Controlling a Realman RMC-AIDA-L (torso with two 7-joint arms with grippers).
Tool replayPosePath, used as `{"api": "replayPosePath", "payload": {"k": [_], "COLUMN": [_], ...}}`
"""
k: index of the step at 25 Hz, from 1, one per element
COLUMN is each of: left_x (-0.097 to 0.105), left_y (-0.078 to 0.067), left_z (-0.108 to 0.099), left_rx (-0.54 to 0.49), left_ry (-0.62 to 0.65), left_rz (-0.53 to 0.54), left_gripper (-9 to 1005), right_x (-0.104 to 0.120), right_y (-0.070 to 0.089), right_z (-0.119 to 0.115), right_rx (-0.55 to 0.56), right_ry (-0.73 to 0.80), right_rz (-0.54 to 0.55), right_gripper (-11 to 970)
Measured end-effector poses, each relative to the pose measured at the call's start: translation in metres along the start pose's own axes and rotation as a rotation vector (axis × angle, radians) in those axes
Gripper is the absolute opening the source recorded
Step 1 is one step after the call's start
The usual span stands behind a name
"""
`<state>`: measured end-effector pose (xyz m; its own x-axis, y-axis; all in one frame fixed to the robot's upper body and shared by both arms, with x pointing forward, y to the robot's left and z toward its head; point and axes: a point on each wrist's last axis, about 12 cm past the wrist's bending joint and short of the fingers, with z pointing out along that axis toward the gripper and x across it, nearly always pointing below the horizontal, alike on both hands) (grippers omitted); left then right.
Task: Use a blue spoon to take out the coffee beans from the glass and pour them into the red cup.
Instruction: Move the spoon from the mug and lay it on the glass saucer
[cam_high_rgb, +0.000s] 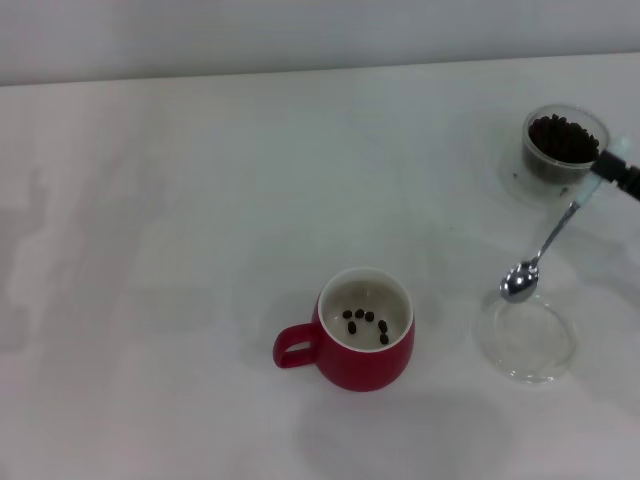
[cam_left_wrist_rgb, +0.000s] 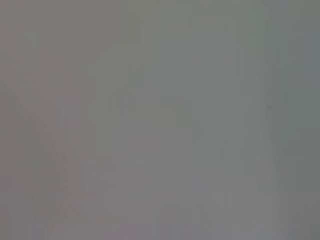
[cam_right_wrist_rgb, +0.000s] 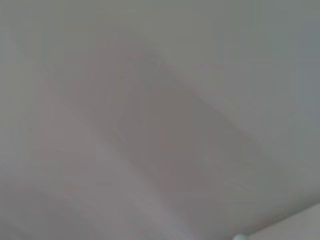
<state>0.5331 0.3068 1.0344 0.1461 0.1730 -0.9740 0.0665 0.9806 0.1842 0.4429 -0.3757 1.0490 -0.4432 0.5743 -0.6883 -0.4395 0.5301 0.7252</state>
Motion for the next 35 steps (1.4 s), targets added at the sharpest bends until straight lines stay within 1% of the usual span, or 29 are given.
{"api": "replayPosePath", "payload": {"k": [7, 12, 15, 20, 25, 35], "left_x": [-0.002, -0.003, -0.003, -0.003, -0.003, -0.004], "left_y": [-0.003, -0.003, -0.003, -0.002, -0.001, -0.001], "left_z": [0.013, 0.015, 0.016, 0.015, 0.016, 0.017], "left_rx": [0.002, 0.000, 0.000, -0.002, -0.001, 0.005], "left_ry": [0.016, 0.014, 0.015, 0.016, 0.014, 0.012], "left_rz": [-0.001, -0.003, -0.001, 0.004, 0.009, 0.016], "left_gripper": [565, 564, 564, 564, 563, 564], "right_x": [0.012, 0.016, 0.016, 0.015, 0.017, 0.018], "right_y": [0.000, -0.004, -0.008, -0.013, -0.016, -0.017], "right_z": [-0.004, -0.005, -0.005, -0.004, -0.006, -0.009], "right_rx": [0.011, 0.051, 0.081, 0.112, 0.139, 0.150], "right_ry": [0.057, 0.066, 0.077, 0.111, 0.111, 0.115], "right_rz": [-0.050, -0.084, -0.091, -0.134, -0.135, -0.123], "right_gripper": [155, 156, 156, 156, 156, 157]}}
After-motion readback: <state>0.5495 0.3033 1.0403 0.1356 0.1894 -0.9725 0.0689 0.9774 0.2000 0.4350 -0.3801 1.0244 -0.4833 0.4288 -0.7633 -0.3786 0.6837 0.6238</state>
